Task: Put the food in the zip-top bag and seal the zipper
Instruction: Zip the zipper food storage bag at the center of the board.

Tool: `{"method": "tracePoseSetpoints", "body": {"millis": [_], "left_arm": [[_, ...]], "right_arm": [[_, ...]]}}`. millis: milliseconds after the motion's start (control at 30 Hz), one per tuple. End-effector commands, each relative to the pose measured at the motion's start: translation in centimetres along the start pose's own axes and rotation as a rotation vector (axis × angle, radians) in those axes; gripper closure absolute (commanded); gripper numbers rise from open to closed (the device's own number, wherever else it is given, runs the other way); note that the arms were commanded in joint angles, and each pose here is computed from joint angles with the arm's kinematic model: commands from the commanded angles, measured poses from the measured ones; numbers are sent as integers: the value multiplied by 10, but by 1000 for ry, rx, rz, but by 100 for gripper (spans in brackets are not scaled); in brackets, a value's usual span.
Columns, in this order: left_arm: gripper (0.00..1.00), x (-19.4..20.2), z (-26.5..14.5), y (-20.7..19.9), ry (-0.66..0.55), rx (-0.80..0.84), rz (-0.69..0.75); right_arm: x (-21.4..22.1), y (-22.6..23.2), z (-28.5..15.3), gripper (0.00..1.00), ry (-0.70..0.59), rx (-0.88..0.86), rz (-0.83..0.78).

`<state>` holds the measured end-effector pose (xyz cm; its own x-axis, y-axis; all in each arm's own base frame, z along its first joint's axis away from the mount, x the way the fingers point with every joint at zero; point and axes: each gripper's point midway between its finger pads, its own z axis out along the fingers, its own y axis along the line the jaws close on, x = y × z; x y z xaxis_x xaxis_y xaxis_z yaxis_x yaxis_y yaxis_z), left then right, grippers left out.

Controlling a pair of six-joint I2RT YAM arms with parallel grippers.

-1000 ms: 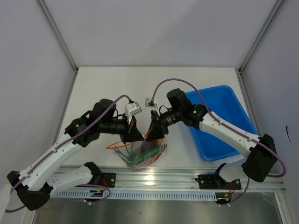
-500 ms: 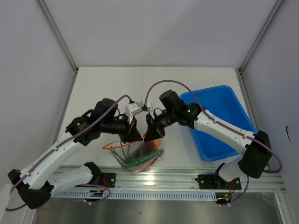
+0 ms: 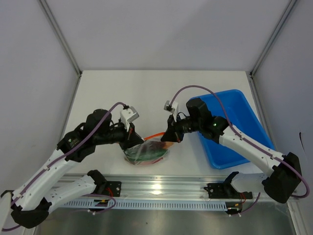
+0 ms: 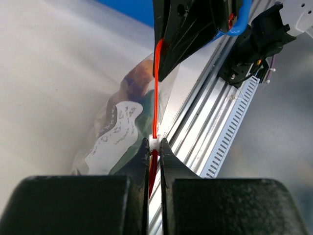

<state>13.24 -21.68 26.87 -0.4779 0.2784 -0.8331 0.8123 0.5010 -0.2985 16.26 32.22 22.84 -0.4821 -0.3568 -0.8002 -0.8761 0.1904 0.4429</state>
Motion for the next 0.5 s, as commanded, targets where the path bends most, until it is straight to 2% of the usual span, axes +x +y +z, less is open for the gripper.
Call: {"method": "tracePoseSetpoints", "body": {"millis": [0,267,467], "left_arm": [[100,-20,-11,2,-103,-36,26],[99,-1,-13,9,-72,-76,6],[99,2,-24,21,-93,-159,-7]], "right_arm": [[9,-35,-14,100,-24,161,80],[12,-49,-25,100,-60,219,126],[11,-55,-31,100,-77,248,150]]}}
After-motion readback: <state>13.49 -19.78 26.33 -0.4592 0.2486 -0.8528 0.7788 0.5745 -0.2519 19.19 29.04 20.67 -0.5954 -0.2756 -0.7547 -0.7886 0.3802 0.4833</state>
